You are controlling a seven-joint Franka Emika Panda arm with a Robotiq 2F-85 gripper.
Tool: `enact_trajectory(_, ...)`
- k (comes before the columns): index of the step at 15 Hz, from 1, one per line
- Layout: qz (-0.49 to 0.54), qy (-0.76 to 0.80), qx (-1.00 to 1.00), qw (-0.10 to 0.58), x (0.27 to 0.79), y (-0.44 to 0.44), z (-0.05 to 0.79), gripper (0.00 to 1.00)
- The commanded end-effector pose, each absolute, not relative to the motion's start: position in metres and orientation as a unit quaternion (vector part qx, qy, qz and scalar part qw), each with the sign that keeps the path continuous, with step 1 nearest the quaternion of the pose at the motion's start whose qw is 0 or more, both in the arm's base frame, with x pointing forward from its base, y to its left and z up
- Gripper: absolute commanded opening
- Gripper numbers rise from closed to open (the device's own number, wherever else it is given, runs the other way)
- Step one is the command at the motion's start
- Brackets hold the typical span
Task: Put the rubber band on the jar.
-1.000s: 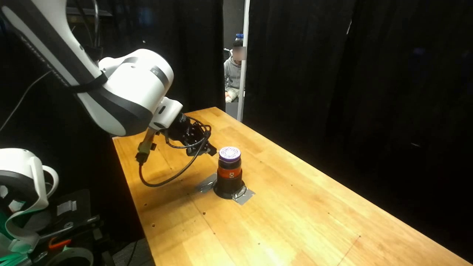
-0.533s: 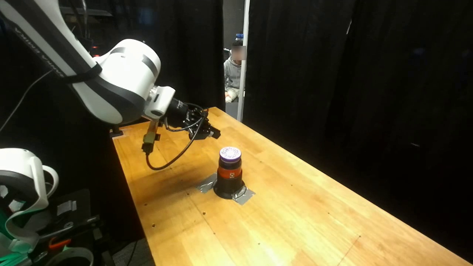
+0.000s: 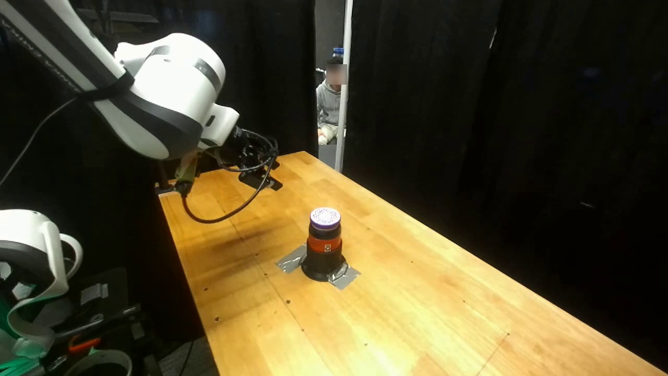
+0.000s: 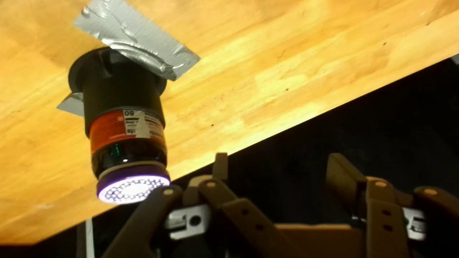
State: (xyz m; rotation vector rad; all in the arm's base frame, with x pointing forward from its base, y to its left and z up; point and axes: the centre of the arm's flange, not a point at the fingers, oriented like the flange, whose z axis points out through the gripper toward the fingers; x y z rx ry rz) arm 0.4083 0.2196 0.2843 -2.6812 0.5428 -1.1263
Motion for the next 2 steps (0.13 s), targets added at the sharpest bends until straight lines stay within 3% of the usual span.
enact_trajectory(1,-0.287,0.169,-0.934,0.129,0.419,0.231,0.339,1.00)
enact_trajectory(2,-0.264,0.161,-0.940,0.145,0.422,0.234,0.350,1.00)
